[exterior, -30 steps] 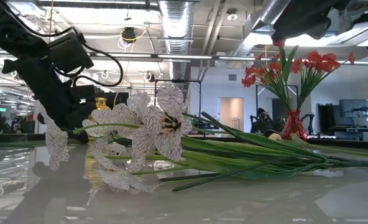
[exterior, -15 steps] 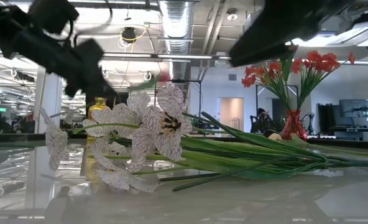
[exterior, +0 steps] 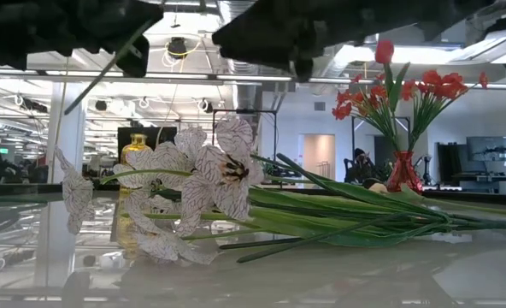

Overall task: Sort flowers into vase by color
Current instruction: Put the red flower into the red vase

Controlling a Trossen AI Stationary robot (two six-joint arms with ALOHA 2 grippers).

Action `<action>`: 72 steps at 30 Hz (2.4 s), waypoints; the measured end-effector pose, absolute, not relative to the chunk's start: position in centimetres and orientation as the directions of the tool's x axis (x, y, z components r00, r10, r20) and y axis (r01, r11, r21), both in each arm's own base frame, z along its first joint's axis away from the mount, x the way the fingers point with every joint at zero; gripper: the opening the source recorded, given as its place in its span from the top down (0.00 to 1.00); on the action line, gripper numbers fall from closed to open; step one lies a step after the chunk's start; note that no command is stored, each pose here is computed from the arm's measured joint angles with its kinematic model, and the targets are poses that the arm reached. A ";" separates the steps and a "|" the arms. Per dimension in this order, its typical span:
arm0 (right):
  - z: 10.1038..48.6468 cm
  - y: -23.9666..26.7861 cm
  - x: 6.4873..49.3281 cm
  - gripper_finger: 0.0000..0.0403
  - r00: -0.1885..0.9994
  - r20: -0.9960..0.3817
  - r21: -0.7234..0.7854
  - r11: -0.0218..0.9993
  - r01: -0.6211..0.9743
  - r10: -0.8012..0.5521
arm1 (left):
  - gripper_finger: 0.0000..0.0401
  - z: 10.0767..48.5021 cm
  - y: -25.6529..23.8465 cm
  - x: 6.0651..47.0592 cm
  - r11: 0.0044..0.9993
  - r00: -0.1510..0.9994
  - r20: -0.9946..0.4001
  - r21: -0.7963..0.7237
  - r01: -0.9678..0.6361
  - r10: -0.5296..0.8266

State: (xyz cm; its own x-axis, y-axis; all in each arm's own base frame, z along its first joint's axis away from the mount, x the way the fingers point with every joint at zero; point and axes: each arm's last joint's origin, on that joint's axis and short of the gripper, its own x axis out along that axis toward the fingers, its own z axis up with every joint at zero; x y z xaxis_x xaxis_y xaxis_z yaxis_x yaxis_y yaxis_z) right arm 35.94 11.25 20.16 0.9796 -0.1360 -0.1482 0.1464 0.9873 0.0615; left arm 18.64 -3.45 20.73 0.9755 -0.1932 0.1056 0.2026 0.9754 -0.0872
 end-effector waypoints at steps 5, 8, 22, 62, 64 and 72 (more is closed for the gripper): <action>21.3 9.7 36.7 0.63 0.998 -0.044 0.111 0.993 -0.042 0.048 | 1.00 20.2 -4.4 18.9 0.968 0.967 0.082 -0.039 0.247 -0.243; 22.0 9.0 37.0 0.63 0.991 0.022 0.124 0.983 -0.132 0.130 | 1.00 19.9 -4.5 19.1 0.968 0.966 0.077 -0.044 0.249 -0.245; 22.2 8.5 37.1 0.55 0.991 0.052 0.007 0.993 -0.122 0.121 | 1.00 19.9 -4.7 19.4 0.956 0.952 0.113 -0.041 0.292 -0.286; 22.9 8.1 37.1 0.48 0.986 0.121 -0.151 0.984 -0.098 0.117 | 1.00 20.4 -5.2 23.4 0.984 0.974 0.178 -0.077 0.158 -0.142; 22.9 7.9 37.2 0.48 0.986 0.121 -0.151 0.984 -0.095 0.114 | 1.00 20.4 -5.0 23.4 0.985 0.976 0.178 -0.086 0.146 -0.129; 22.9 7.7 37.2 0.49 0.987 0.121 -0.152 0.984 -0.089 0.108 | 1.00 20.4 -4.7 23.5 0.985 0.977 0.178 -0.101 0.138 -0.118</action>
State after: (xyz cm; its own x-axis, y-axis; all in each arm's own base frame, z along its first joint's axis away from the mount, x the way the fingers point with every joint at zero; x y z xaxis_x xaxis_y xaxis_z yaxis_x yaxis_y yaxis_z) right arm 37.20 7.73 22.94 0.9868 0.1080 0.1206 -0.0891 0.9843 -0.1523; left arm 23.49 -4.67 20.43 0.9769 -0.1185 0.1779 0.1378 0.9853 -0.1007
